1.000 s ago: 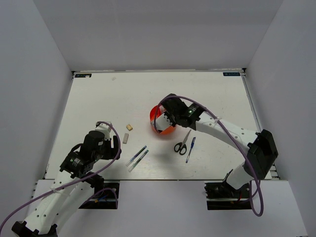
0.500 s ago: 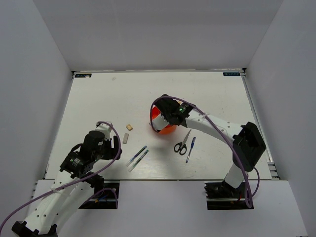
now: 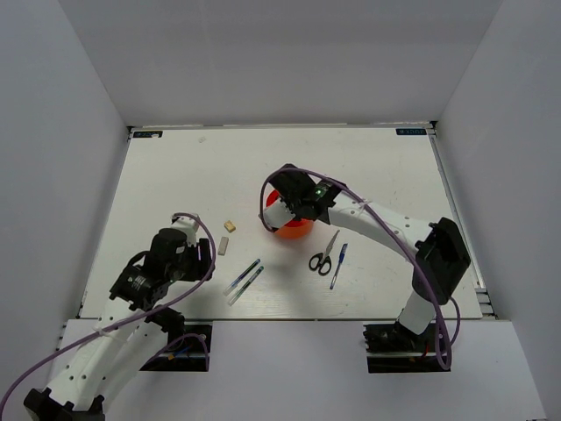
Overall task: Sort the stationery into containers
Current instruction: Place the pen in the storage box, then pick up the stationery from the center of the board, then place the stationery in the storage box, then pick up the stationery from the center of the board.
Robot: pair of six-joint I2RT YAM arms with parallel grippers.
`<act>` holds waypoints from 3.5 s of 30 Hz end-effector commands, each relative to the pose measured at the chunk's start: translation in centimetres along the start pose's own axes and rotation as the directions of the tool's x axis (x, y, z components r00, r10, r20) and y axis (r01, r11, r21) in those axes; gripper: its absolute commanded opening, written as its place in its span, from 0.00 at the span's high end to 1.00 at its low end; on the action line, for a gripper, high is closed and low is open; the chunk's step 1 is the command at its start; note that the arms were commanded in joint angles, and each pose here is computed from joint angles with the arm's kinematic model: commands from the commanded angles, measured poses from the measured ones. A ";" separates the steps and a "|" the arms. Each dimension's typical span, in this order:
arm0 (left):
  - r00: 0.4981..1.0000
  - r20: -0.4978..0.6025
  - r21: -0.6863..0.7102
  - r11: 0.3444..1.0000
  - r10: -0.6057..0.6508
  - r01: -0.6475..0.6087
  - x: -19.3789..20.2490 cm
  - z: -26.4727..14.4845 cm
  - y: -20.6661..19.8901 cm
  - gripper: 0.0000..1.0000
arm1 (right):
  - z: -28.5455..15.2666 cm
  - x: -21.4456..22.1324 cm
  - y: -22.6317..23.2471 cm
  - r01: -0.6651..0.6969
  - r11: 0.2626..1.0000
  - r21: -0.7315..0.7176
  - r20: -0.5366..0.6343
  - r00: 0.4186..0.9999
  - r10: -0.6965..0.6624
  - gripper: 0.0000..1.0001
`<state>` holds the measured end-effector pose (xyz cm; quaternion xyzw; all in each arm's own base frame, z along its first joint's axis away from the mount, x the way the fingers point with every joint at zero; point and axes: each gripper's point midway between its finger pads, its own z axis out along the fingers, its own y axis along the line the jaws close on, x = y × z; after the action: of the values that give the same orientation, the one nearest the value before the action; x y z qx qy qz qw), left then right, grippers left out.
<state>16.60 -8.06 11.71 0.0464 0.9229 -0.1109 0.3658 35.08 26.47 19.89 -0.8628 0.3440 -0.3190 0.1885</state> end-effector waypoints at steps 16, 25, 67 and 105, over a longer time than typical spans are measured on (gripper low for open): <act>0.977 -0.192 -0.099 0.993 -0.088 0.069 -4.7 9.3 -1.7 0.32 | -6.3 -6.5 7.3 -0.814 0.268 -0.515 0.227 0.172 0.959 0.42; 0.969 -0.245 -0.161 0.987 -0.033 -0.007 -4.7 13.7 -0.6 0.34 | -6.8 -6.8 9.7 -0.805 0.129 -0.579 0.237 -0.015 0.971 0.43; 0.995 -0.084 0.246 0.967 -0.050 0.069 -19.0 15.7 -15.9 0.82 | -6.3 -4.6 13.5 -0.784 -0.100 -0.613 0.184 -0.265 0.947 0.54; 0.932 -0.146 -0.296 0.913 -0.333 0.280 -8.5 15.3 -2.4 0.42 | -5.9 -4.4 14.1 -0.767 -0.139 -0.626 0.148 -0.291 0.945 0.51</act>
<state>32.17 -14.08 7.36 -0.1091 0.9604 -0.0403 0.2531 21.89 19.09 14.47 -0.3726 0.8283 0.2641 0.3245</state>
